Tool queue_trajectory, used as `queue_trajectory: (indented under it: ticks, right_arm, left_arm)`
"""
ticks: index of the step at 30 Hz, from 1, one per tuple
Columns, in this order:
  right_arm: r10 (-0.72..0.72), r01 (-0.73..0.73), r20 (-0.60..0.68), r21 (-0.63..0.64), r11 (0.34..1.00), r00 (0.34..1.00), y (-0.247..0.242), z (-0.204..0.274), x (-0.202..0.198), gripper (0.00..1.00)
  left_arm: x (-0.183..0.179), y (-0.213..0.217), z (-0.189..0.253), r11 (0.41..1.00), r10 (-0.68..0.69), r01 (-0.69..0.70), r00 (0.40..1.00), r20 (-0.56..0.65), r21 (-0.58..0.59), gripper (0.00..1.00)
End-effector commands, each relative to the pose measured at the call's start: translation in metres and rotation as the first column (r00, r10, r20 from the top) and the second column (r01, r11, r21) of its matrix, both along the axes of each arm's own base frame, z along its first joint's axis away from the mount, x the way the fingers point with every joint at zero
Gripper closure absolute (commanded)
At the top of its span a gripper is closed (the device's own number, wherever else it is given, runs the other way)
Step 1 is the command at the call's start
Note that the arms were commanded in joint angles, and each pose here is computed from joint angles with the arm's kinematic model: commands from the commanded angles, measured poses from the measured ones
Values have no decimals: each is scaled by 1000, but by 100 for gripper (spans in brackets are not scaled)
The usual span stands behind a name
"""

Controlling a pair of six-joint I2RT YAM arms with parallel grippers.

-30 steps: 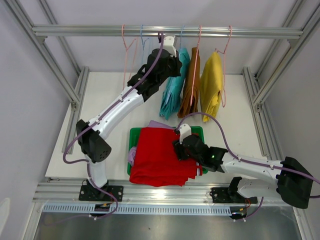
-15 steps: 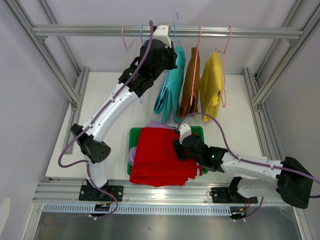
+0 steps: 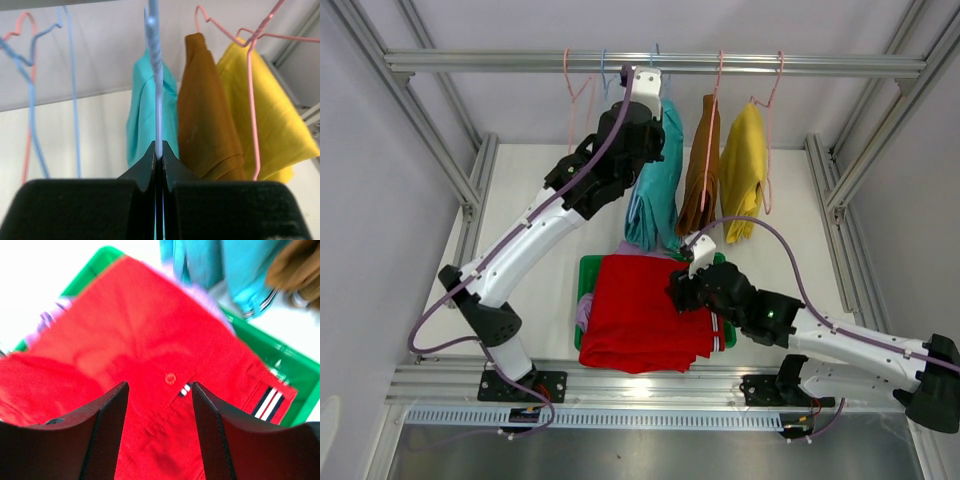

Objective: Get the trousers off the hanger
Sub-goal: Pick up the hanger from the clothesline, then remove the trousers from the hanger.

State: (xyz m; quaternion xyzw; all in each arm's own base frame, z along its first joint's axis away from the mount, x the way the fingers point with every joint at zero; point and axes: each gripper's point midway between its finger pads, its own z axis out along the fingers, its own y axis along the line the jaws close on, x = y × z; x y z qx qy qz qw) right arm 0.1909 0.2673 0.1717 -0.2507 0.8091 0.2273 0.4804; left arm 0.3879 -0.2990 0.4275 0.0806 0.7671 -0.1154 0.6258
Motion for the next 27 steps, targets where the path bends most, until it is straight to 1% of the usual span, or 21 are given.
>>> queue_trajectory:
  ticks: [1,3,4,6,8,10,11,12,13,14,16,17,19,21,22,25,27]
  right_arm:
    - [-22,18,63,58,998,998,2,44,5,41]
    - [-25,20,83,60,998,996,3,56,8,40]
    - [-27,21,90,62,998,996,3,60,8,40]
    - [-40,34,118,52,998,992,4,67,12,38]
    - [-56,46,153,69,997,987,7,81,16,36]
    - [-88,79,191,54,995,978,6,86,24,32]
    - [-107,96,210,65,993,972,7,93,28,31]
    - [-130,117,227,69,991,965,6,97,32,30]
    - [-125,115,244,53,992,962,8,96,35,30]
    - [-130,115,260,72,991,957,12,102,37,29]
    - [-121,111,274,52,992,954,18,100,41,28]
    - [-128,115,280,63,991,951,21,105,44,27]
    - [-128,118,287,52,992,949,26,105,48,27]
    - [-124,118,300,38,992,946,33,103,53,26]
    - [-120,116,308,33,993,944,35,102,54,26]
    - [-135,118,347,72,990,928,44,110,61,26]
    - [-128,125,379,34,992,916,46,106,67,26]
  left_arm:
    - [-22,41,45,992,126,-127,984,128,5,99]
    - [-29,47,46,991,133,-136,982,131,12,100]
    - [-30,47,33,989,133,-138,985,113,42,100]
    - [-33,51,22,988,140,-146,986,93,58,100]
    - [-34,50,-1,986,141,-145,988,55,85,99]
    - [-38,51,-7,988,137,-140,990,43,69,100]
    - [-38,49,-27,986,131,-132,991,18,100,100]
    - [-38,48,-32,987,126,-127,992,13,99,99]
    - [-39,48,-34,988,128,-128,992,11,89,100]
    - [-40,50,-49,986,131,-129,991,-5,108,100]
    - [-40,46,-61,988,114,-112,993,-11,102,100]
    - [-42,47,-63,989,109,-107,994,-15,98,100]
    - [-43,45,-80,989,105,-100,994,-42,112,99]
    - [-44,45,-83,990,103,-97,994,-49,106,100]
    - [-45,45,-91,990,99,-92,993,-60,111,99]
    - [-49,45,-97,992,85,-78,994,-66,100,100]
    - [-52,47,-93,994,78,-73,995,-61,79,100]
